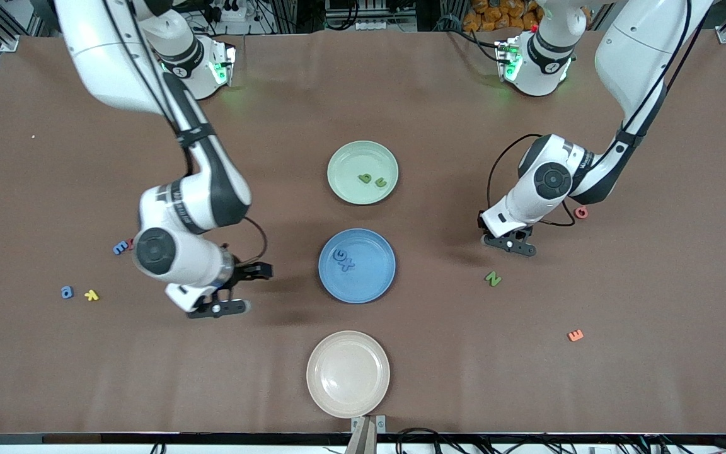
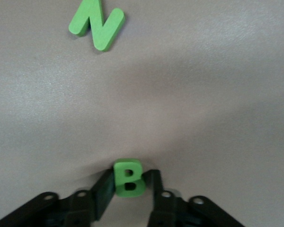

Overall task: Sort letters by color into matching plates
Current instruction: 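Grasp the green B with the left gripper while the right gripper withdraws, then lower the B onto the green plate and open the left gripper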

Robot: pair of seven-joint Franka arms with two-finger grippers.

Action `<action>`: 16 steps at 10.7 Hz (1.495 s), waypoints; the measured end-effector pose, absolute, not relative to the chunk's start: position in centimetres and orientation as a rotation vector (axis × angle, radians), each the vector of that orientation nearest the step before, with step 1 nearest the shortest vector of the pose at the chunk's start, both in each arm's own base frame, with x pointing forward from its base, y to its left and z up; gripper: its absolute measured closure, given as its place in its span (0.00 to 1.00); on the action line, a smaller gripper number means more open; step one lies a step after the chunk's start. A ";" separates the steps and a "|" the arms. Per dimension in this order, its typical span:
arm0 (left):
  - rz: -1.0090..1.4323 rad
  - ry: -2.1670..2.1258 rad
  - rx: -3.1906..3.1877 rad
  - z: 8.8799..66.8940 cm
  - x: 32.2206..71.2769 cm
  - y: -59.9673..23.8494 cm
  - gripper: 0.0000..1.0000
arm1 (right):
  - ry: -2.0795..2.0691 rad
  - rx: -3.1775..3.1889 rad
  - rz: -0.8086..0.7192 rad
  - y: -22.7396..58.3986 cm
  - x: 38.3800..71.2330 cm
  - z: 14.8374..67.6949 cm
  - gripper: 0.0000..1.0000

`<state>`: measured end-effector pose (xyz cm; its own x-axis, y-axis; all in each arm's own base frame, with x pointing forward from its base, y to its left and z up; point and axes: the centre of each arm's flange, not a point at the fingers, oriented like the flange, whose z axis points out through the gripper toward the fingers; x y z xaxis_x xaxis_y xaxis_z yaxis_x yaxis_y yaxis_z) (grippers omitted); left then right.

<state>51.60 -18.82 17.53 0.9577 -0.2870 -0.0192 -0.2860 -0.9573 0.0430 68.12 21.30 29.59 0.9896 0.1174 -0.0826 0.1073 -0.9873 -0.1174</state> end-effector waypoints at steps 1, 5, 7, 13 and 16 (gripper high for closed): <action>-0.035 -0.444 3.071 17.8 51.6 -19.0 0.70 | -0.206 -3.014 0.145 17.9 68.8 30.3 0.00; -0.039 -0.408 3.078 17.8 51.5 -19.2 0.71 | -0.313 -3.057 0.165 3.4 70.4 30.4 0.00; -0.058 -0.320 3.093 17.8 50.8 -20.9 0.71 | -0.380 -3.079 0.201 -2.4 69.9 29.5 0.00; -0.173 -0.110 3.193 22.3 42.7 -34.8 0.71 | -0.595 -3.099 0.168 -17.1 68.1 29.3 0.00; -0.117 0.024 3.156 26.4 40.4 -41.0 0.71 | -0.674 -3.075 0.056 -22.0 66.9 27.9 0.00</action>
<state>40.37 -41.05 26.43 0.9971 0.0160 -0.0738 0.0148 -0.9997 -0.0172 66.86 -21.96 27.94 0.9076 0.4182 -0.0359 0.4184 -0.9082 -0.0012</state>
